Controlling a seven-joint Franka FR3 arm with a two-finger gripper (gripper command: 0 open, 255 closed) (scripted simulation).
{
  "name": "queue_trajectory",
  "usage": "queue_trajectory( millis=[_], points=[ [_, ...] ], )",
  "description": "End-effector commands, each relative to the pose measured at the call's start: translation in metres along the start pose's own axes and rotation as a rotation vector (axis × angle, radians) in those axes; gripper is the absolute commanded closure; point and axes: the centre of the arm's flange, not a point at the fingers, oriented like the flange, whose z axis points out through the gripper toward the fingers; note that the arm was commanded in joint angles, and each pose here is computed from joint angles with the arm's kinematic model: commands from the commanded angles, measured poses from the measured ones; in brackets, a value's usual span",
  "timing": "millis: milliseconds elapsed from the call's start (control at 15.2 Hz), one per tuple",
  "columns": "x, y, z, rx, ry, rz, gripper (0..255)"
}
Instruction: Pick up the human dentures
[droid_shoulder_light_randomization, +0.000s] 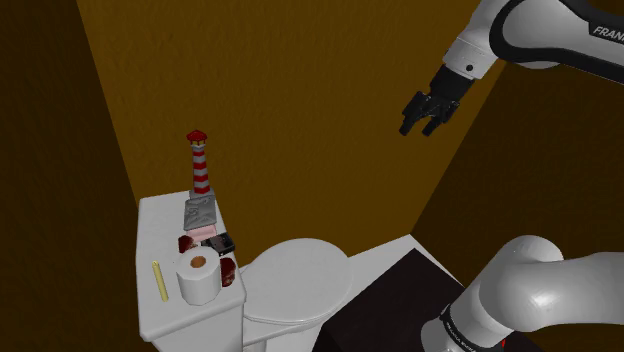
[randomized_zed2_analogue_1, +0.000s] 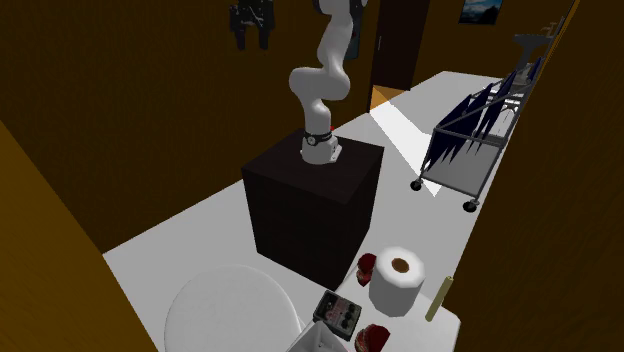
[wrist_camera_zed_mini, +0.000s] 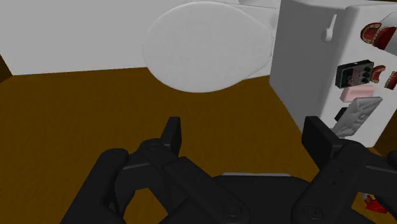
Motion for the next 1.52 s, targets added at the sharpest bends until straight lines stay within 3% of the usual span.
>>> queue_trajectory(
  millis=[0, 726, 1452],
  points=[
    [0.000, 0.000, 0.000, 0.000, 0.000, 0.000, 0],
    [0.038, -0.103, 0.099, -0.023, -0.011, -0.233, 0],
    [0.051, -0.209, 0.201, -0.046, -0.022, -0.465, 0]
  ],
)
